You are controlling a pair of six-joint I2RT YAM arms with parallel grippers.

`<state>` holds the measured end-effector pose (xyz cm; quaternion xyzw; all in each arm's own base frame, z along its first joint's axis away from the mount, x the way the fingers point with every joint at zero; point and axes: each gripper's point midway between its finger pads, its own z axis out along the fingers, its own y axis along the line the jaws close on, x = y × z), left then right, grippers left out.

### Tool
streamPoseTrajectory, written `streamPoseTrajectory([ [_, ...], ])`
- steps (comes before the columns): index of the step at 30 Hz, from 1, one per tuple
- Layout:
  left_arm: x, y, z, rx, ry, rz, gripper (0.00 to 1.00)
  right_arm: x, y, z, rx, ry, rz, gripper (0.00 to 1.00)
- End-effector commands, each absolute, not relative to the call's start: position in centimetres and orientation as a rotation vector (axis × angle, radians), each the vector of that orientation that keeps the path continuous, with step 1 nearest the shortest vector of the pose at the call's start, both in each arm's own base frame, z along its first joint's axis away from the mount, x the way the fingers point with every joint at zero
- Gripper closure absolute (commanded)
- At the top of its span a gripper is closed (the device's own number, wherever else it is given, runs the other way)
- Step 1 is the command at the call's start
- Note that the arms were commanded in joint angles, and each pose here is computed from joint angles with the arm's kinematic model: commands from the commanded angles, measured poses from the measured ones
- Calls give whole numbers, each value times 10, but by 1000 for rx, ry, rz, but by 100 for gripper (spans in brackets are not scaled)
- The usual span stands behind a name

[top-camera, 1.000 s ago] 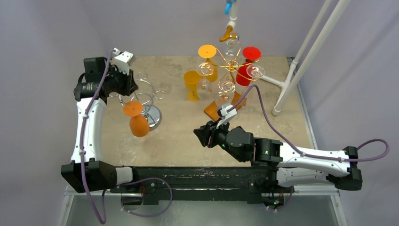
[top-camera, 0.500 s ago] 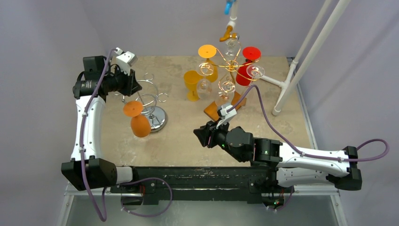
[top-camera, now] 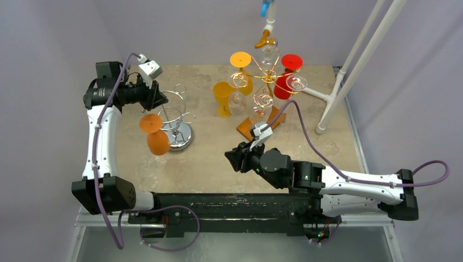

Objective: Place the wine glass upside down on the wine glass rack
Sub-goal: Adjust the wine rack at the center of the board.

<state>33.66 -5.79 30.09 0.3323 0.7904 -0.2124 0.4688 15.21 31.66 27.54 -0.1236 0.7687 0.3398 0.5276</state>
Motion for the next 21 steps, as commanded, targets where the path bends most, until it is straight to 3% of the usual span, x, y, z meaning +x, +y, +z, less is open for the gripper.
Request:
streamPoseTrajectory([
  [1,340,-76,365,1030,1592,-480,100,157,318,281,-247,1817,824,59],
  [13,343,-70,334,1246,1561,-574,100,163,323,270,-263,1833,770,57],
  [21,335,-68,318,1363,1535,-553,100,196,340,272,-314,1863,699,47],
])
